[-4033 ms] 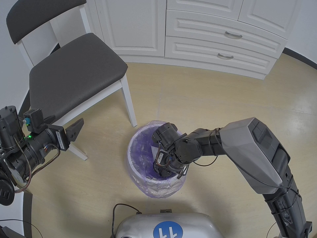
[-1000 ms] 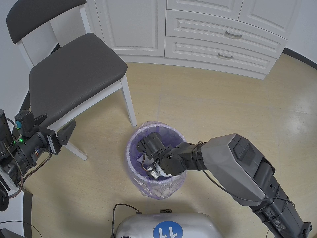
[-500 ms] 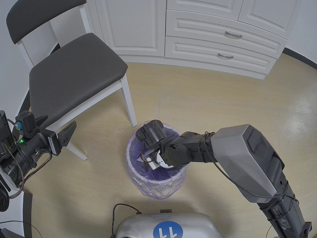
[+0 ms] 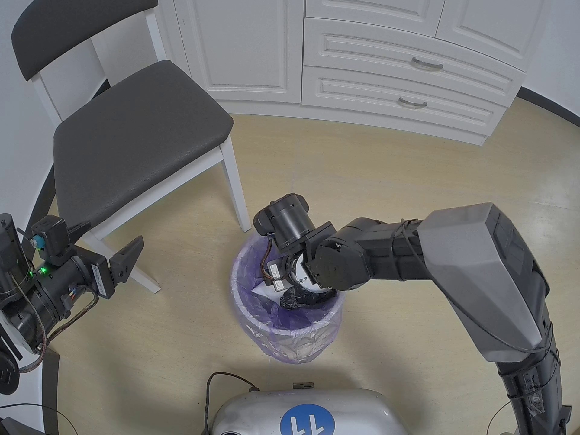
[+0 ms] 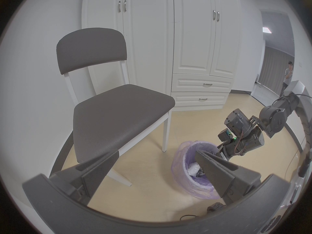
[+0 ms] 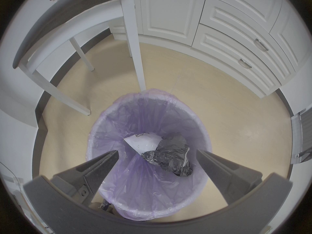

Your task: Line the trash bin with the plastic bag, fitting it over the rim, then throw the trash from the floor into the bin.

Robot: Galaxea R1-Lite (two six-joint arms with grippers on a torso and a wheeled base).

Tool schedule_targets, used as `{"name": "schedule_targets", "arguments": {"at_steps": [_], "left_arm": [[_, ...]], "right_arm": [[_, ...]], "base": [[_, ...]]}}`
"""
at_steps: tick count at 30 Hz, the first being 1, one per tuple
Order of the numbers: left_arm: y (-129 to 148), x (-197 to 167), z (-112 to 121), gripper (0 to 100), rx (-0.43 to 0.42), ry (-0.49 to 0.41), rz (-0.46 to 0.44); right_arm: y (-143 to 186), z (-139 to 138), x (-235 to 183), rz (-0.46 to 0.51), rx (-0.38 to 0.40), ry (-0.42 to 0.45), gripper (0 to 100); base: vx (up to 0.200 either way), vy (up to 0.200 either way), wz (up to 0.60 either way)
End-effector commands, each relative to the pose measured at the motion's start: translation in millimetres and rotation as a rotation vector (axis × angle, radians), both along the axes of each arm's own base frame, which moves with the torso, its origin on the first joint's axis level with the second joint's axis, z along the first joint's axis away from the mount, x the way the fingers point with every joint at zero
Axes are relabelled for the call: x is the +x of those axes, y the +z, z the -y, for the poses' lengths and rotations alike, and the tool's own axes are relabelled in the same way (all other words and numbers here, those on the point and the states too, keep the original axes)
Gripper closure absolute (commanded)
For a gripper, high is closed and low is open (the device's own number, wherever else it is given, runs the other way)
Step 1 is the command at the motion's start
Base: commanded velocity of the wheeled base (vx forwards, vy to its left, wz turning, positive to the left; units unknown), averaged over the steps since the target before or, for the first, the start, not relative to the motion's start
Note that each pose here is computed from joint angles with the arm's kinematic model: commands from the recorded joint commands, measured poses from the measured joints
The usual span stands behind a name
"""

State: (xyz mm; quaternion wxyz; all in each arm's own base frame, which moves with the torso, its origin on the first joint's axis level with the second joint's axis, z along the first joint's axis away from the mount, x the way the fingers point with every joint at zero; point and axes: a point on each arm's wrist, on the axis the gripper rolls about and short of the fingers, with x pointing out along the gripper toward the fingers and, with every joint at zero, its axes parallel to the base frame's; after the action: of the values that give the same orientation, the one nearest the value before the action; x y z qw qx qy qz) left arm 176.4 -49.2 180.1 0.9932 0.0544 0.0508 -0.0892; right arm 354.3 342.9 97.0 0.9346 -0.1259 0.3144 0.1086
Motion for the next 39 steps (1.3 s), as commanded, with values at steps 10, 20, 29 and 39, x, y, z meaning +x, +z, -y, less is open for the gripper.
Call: {"name": "schedule_targets", "arguments": {"at_steps": [10, 20, 29, 39], "left_arm": [[-0.1, -3.6, 2.8, 0, -0.001, -0.016, 0.004], [5.0, -8.6, 0.9, 0, -0.010, -0.013, 0.030], [5.1, -9.9, 0.6, 0, -0.010, -0.014, 0.030], [5.0, -9.1, 0.5, 0, -0.010, -0.014, 0.029]], "right_arm": [[21.6, 2.9, -16.2, 0.011, 0.037, 0.003, 0], [25.4, 10.6, -24.5, -0.016, 0.092, -0.049, 0], [19.8, 10.0, -21.1, -0.131, 0.283, -0.071, 0], [-40.8, 11.2, 26.5, -0.166, 0.307, -0.152, 0]], "base": [[0.000, 0.000, 0.00], [0.000, 0.000, 0.00], [0.000, 0.000, 0.00], [0.000, 0.000, 0.00]]}}
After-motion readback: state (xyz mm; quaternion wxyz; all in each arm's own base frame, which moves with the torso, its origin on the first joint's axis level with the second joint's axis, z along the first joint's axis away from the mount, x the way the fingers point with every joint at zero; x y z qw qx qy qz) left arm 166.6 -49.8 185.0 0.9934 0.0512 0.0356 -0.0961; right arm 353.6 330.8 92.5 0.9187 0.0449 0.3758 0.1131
